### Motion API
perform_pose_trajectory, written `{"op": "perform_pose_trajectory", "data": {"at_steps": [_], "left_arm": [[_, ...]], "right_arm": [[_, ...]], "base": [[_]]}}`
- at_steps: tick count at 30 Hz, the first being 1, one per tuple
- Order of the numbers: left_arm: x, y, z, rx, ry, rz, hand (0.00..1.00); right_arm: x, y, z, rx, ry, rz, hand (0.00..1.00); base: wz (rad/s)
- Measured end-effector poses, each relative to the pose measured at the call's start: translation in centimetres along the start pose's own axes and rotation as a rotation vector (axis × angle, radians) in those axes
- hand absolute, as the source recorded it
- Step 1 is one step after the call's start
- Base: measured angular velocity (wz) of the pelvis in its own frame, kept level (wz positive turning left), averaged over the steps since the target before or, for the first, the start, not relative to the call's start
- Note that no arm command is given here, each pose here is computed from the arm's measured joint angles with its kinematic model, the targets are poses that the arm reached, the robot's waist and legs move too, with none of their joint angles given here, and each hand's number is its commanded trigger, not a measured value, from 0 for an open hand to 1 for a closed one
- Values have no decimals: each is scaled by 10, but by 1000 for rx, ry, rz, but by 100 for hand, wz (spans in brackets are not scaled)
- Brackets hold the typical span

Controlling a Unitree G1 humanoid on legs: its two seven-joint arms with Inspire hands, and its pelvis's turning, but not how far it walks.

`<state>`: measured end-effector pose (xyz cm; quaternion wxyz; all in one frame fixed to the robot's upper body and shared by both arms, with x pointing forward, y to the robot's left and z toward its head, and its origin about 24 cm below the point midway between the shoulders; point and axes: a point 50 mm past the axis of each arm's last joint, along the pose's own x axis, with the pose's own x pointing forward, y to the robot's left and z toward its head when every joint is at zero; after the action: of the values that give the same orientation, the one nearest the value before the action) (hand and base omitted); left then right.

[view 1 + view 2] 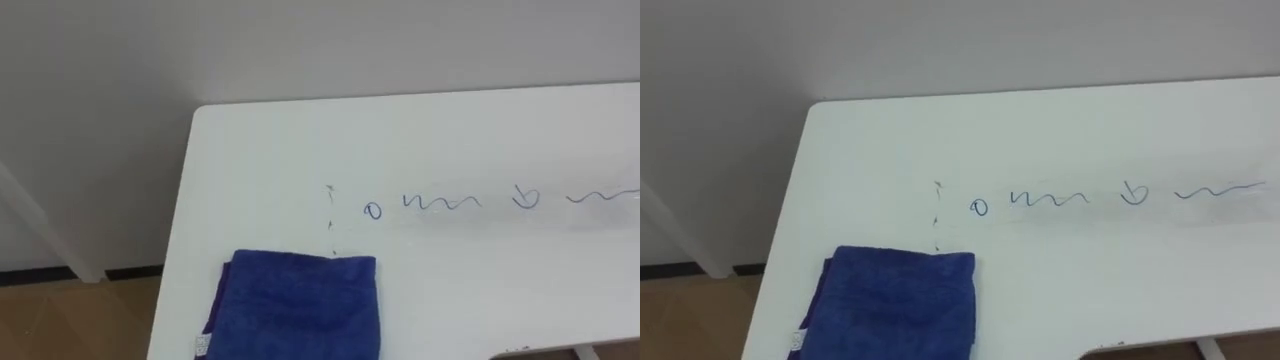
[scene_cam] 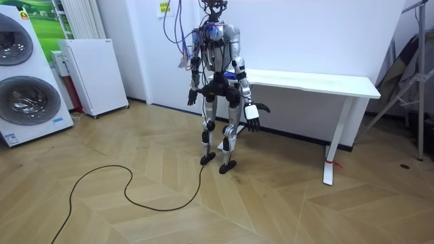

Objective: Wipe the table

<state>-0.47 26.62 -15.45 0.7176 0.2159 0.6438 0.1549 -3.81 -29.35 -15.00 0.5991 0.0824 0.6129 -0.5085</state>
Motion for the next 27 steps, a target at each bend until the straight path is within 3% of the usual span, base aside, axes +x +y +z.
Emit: {"op": "perform_pose_trajectory", "data": {"at_steps": [3, 11, 19, 27], "left_arm": [[2, 10, 2, 7, -18, 23, 0], [2, 13, -1, 16, -15, 42, 0], [2, 17, 7, 23, -63, 58, 0], [1, 3, 22, 110, -123, -3, 0]], "right_arm": [[-3, 3, 27, 95, -79, -42, 0], [-22, 11, 100, 225, -287, -164, 0], [-57, 23, 150, 66, -673, -238, 0], [-143, 69, 190, -238, -1344, -187, 0]], "base": [[-3], [-7], [0], [1]]}}
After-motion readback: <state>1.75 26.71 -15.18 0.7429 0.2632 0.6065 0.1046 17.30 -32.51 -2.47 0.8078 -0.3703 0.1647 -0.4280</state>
